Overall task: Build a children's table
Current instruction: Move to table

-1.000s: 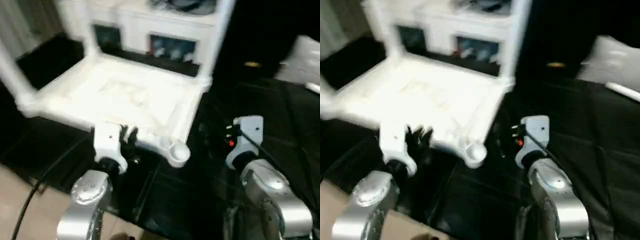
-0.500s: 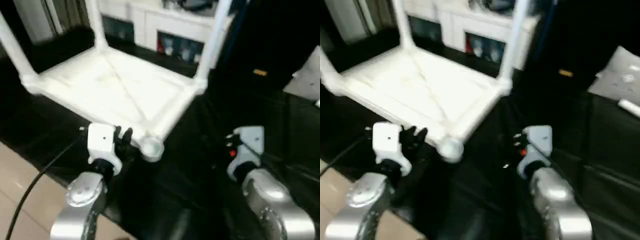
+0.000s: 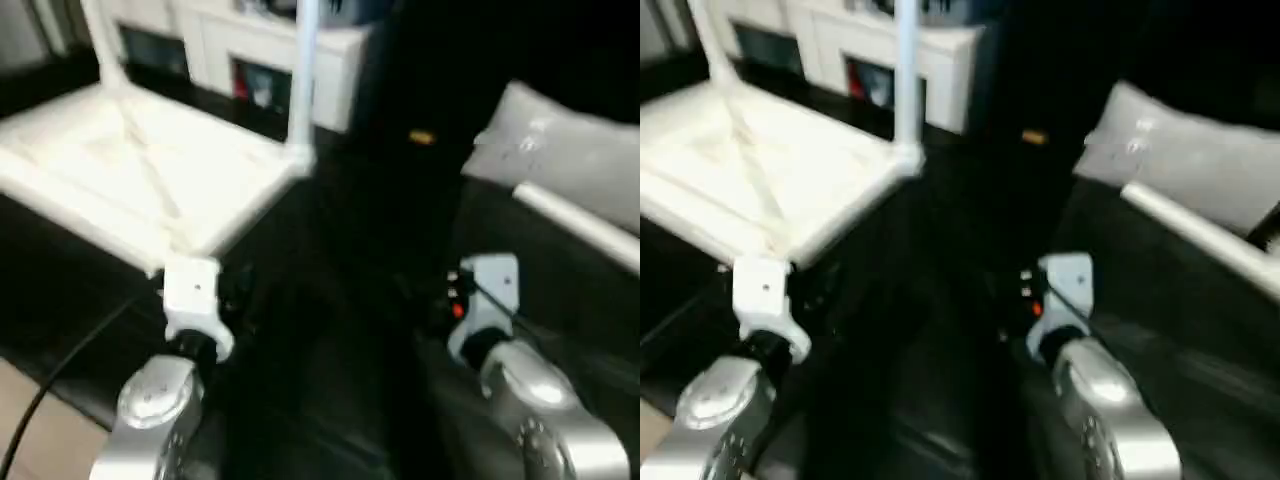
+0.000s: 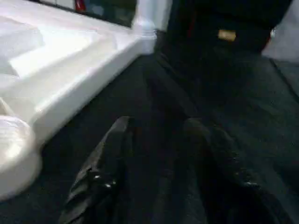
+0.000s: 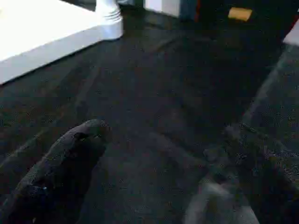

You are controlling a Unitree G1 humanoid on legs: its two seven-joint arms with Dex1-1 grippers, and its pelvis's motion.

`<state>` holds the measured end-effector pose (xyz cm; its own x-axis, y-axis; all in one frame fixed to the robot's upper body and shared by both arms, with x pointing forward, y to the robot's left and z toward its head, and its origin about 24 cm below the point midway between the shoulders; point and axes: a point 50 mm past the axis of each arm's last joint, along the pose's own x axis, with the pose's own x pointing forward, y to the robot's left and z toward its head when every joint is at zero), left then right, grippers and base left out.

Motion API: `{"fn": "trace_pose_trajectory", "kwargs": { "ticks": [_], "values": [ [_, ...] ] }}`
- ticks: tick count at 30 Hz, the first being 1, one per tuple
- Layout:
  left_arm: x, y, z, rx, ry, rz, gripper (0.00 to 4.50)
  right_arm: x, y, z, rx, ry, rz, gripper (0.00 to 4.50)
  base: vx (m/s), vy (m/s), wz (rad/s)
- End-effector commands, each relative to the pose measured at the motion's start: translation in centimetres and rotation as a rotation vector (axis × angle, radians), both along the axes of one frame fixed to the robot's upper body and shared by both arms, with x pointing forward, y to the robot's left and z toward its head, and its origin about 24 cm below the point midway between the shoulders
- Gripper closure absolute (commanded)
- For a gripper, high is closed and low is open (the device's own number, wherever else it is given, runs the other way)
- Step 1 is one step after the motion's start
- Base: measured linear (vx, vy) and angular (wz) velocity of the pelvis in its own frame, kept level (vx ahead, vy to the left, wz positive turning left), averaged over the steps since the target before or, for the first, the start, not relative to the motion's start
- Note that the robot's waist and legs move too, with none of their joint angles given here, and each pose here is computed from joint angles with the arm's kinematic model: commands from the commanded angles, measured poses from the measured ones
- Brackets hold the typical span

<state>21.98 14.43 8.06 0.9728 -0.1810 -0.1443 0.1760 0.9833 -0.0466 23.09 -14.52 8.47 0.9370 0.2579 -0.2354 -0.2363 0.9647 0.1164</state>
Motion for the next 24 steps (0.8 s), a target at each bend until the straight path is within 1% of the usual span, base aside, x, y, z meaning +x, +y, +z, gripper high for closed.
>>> {"fn": "trace_pose_trajectory", "kwargs": {
  "ticks": [1, 2, 5, 9, 11, 12, 13, 19, 24],
  "values": [
    [-0.3, -0.4, 0.1, -0.007, 0.002, -0.011, 2.51, -0.4, -0.7, -0.7, -0.015, 0.041, -0.027, 0.0, -0.13, -0.293, -0.14],
    [-0.3, -0.3, 0.1, -0.007, 0.003, -0.007, 2.51, -0.4, -0.7, -0.7, -0.014, 0.042, -0.028, 0.0, -0.167, -0.283, -0.13],
    [-0.6, -0.1, 0.1, -0.009, 0.01, 0.006, 2.23, -0.4, -0.7, -0.7, -0.011, 0.045, -0.028, 0.0, -0.174, -0.235, -0.1],
    [-0.9, 0.1, 0.1, -0.004, 0.017, 0.011, 2.18, -0.4, -0.5, -0.7, -0.007, 0.046, -0.018, 0.0, -0.165, -0.137, -0.12],
    [-1.1, 0.2, 0.1, -0.006, 0.018, 0.016, 1.92, -0.4, -0.4, -0.7, -0.007, 0.049, -0.013, 0.0, -0.232, -0.166, 0.02],
    [-1.2, 0.2, 0.0, -0.006, 0.018, 0.018, 1.92, -0.5, -0.4, -0.8, -0.008, 0.052, -0.011, 0.0, -0.217, -0.202, 0.12],
    [-1.3, 0.2, 0.0, -0.006, 0.019, 0.02, 1.82, -0.5, -0.4, -0.8, -0.008, 0.052, -0.01, 0.0, -0.125, -0.193, 0.15],
    [-1.5, 0.4, 0.0, -0.012, 0.024, 0.055, 1.82, -0.3, -0.4, -0.7, -0.008, 0.054, -0.002, 0.0, -0.105, -0.24, -0.19],
    [-1.3, 0.9, 0.0, -0.001, 0.028, 0.08, 1.82, -0.1, -0.2, -0.7, -0.005, 0.051, 0.008, 0.0, -0.02, -0.166, -0.14]
  ]
}}
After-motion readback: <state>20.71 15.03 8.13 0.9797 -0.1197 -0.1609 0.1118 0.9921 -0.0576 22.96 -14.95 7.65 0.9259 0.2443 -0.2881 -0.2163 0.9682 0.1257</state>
